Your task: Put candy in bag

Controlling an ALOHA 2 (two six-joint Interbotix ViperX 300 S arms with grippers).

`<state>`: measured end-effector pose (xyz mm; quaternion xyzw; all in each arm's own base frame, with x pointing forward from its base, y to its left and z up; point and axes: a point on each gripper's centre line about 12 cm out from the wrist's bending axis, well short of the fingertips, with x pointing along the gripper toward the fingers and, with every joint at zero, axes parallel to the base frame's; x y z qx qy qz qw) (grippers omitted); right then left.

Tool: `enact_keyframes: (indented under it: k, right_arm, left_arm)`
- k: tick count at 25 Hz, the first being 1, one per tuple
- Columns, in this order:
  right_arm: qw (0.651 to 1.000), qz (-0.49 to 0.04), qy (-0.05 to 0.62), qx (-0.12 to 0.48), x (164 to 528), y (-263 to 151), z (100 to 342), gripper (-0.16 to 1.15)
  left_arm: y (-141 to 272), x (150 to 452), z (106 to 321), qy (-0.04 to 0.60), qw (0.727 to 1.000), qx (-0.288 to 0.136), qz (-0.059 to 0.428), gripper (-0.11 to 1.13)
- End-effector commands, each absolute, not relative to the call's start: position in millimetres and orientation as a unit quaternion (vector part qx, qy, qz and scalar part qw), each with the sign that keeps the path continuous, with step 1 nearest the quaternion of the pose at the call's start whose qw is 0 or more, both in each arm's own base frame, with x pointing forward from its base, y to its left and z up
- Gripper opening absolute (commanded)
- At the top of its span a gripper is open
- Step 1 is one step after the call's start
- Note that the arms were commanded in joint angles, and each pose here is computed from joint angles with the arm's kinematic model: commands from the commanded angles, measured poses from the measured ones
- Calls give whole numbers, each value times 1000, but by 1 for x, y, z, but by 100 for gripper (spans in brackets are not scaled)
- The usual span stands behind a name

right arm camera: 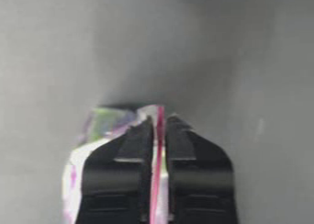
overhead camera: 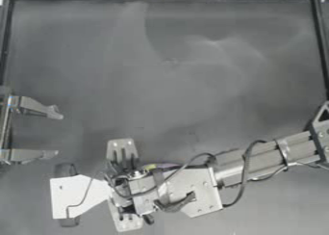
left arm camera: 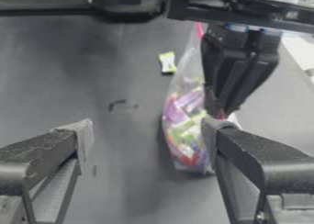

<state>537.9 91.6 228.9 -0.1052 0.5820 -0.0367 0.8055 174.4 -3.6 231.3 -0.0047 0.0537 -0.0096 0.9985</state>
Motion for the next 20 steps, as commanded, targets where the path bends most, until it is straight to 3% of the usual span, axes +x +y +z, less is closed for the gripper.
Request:
enact_keyframes:
  k: [1, 3, 10, 20]
  right_arm:
    - [825, -37, 554, -109, 533, 90, 264, 6]
    - [822, -37, 557, -110, 532, 90, 261, 1]
    - [823, -27, 559, -100, 530, 93, 262, 4]
    - [846, -14, 528, -76, 514, 96, 280, 4]
  left_arm:
    - [-4, 177, 237, 47, 999, -6, -9, 100]
    - [-4, 177, 237, 47, 999, -6, -9, 100]
    - [-4, 177, 236, 50, 999, -7, -10, 100]
    - [-6, 192, 235, 75, 997, -6, -15, 100]
